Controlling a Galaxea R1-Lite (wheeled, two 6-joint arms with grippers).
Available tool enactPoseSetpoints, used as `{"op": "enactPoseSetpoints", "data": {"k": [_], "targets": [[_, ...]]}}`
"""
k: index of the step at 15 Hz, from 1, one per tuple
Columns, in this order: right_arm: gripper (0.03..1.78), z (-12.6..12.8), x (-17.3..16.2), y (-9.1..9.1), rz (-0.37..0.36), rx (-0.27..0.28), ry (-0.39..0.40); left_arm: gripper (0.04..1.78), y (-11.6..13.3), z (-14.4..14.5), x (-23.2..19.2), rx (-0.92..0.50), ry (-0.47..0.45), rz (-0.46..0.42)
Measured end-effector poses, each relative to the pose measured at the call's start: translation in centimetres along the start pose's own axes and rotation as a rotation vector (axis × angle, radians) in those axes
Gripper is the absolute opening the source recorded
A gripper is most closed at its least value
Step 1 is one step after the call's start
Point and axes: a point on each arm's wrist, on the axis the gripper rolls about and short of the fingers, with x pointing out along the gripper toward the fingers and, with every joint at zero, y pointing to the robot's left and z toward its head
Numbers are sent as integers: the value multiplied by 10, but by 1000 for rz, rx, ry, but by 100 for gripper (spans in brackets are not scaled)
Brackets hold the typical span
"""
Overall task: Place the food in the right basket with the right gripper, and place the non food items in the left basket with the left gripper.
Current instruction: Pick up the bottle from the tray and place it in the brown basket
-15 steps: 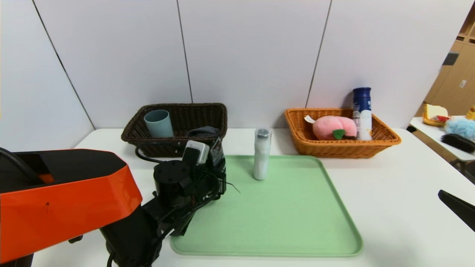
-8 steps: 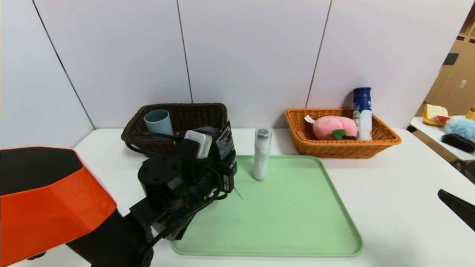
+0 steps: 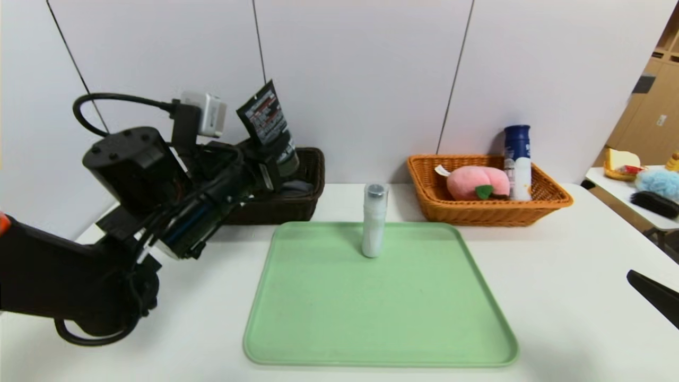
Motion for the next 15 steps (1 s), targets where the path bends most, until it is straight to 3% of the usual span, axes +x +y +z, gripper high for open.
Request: {"op": "enactPoseSetpoints", "data": {"k": [4, 7, 13, 15], "targets": [[170, 1, -1, 0, 0, -2, -5, 44, 38, 7, 29, 36, 77, 54], [170, 2, -2, 0, -1, -4, -13, 44, 59, -18, 48, 140, 185, 89], [170, 2, -5, 1, -5, -10, -26, 44, 78, -59, 66, 264, 363, 78], [170, 1, -6, 2, -5, -11, -30, 44, 79, -63, 67, 280, 381, 74]]}}
